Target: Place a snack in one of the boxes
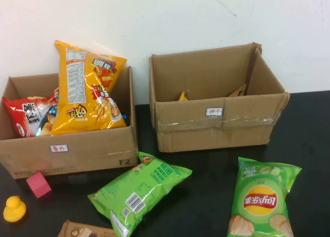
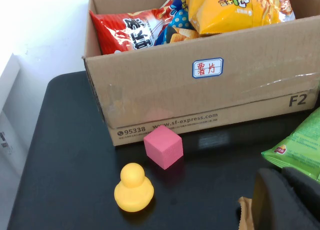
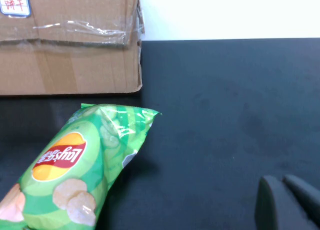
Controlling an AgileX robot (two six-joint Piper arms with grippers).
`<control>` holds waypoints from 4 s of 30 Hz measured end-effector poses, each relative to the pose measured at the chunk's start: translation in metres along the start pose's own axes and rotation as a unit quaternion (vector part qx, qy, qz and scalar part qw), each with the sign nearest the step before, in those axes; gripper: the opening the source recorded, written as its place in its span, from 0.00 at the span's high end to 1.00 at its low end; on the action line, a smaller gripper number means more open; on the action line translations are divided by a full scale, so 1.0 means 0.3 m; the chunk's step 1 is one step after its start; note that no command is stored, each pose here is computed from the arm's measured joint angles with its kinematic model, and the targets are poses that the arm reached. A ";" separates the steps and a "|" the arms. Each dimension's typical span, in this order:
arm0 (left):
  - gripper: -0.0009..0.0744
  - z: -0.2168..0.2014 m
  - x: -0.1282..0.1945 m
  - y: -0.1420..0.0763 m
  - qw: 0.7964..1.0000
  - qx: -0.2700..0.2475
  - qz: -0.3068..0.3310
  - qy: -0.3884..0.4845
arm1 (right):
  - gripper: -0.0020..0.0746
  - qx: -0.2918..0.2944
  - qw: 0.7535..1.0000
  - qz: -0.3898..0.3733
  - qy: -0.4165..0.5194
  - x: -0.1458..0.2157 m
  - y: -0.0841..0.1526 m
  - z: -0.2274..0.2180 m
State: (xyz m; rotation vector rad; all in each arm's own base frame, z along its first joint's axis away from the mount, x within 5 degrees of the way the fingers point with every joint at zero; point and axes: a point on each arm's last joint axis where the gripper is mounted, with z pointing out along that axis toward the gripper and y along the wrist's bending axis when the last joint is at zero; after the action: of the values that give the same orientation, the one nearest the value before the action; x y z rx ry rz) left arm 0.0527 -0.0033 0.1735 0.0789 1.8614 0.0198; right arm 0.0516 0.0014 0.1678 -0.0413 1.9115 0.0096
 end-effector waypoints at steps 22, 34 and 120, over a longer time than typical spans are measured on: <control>0.99 0.000 0.000 0.000 1.000 0.000 -0.010 0.000 | 0.98 0.000 1.000 0.000 0.000 0.000 0.000 0.000; 0.99 0.000 0.000 0.000 1.000 0.000 -0.010 0.000 | 0.98 0.000 1.000 0.000 0.000 0.000 0.000 0.000; 0.07 0.970 -0.217 -0.545 0.855 0.250 0.260 0.373 | 0.98 0.000 1.000 0.007 0.000 0.000 0.000 0.000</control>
State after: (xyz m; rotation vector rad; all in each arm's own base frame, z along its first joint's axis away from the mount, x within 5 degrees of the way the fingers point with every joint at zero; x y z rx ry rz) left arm 0.3426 -0.1784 0.1432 1.0729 2.5183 -0.0710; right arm 0.0516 0.0014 0.1678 -0.0274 1.9118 0.0194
